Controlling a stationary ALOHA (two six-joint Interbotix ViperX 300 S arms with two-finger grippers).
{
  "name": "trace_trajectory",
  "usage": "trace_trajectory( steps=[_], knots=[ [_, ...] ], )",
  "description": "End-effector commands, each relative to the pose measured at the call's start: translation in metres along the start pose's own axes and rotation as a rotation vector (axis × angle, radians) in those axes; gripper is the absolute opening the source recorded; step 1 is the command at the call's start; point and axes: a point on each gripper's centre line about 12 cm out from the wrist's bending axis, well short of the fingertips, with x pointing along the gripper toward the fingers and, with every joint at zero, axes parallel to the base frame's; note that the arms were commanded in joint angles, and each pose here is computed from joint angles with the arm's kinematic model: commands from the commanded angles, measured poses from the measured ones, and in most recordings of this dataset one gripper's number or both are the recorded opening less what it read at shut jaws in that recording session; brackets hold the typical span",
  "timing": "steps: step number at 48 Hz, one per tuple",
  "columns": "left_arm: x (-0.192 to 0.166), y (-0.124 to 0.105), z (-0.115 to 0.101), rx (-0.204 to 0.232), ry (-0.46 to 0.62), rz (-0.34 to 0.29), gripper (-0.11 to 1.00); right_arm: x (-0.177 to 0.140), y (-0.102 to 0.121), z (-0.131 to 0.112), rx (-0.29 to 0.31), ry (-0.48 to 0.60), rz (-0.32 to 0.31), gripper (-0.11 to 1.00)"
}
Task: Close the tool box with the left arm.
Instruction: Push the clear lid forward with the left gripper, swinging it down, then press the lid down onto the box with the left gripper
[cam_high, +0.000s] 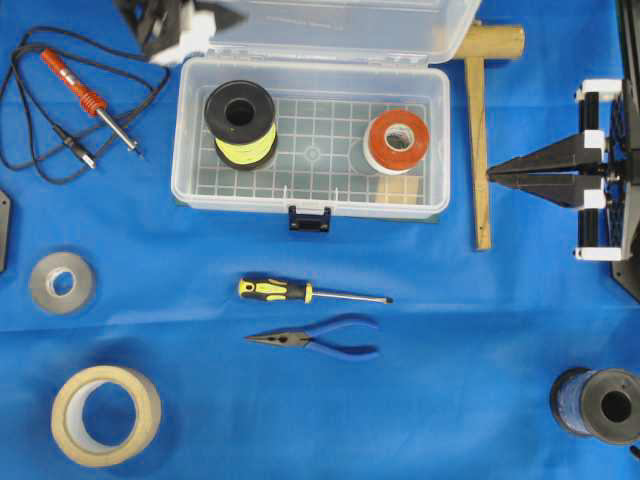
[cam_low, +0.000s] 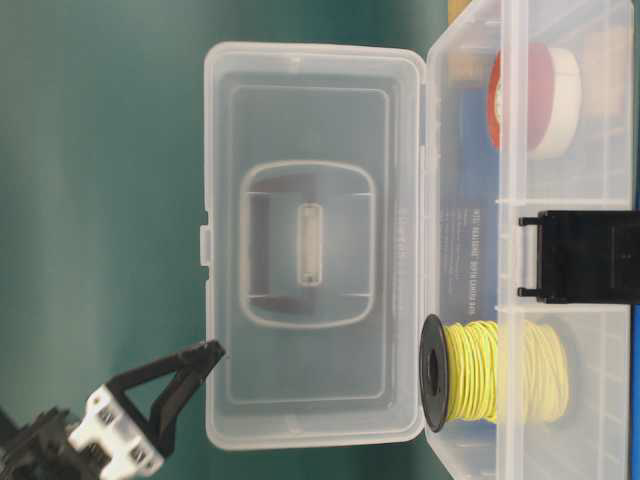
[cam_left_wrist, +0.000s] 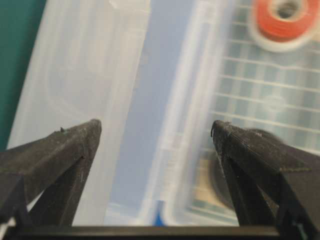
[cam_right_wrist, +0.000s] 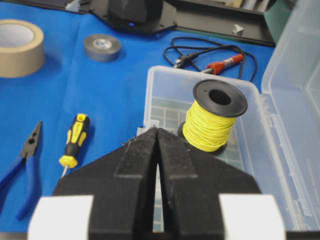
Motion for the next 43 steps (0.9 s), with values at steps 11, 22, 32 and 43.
trace_trajectory(
  steps=[11,22,32,43],
  knots=[
    [-0.021,-0.054,-0.013,0.022,-0.014,-0.103,0.88,0.001,0.000,0.006,0.000,-0.017,0.000,0.00],
    [-0.044,-0.101,-0.017,0.047,-0.056,-0.199,0.88,0.002,0.000,0.006,-0.001,-0.015,-0.002,0.00],
    [-0.073,-0.126,-0.015,0.093,-0.160,-0.256,0.88,0.001,-0.001,0.006,-0.002,-0.018,-0.005,0.00],
    [-0.110,-0.117,-0.015,0.081,-0.391,-0.225,0.88,0.001,-0.001,0.008,-0.001,-0.025,-0.005,0.00]
  ],
)
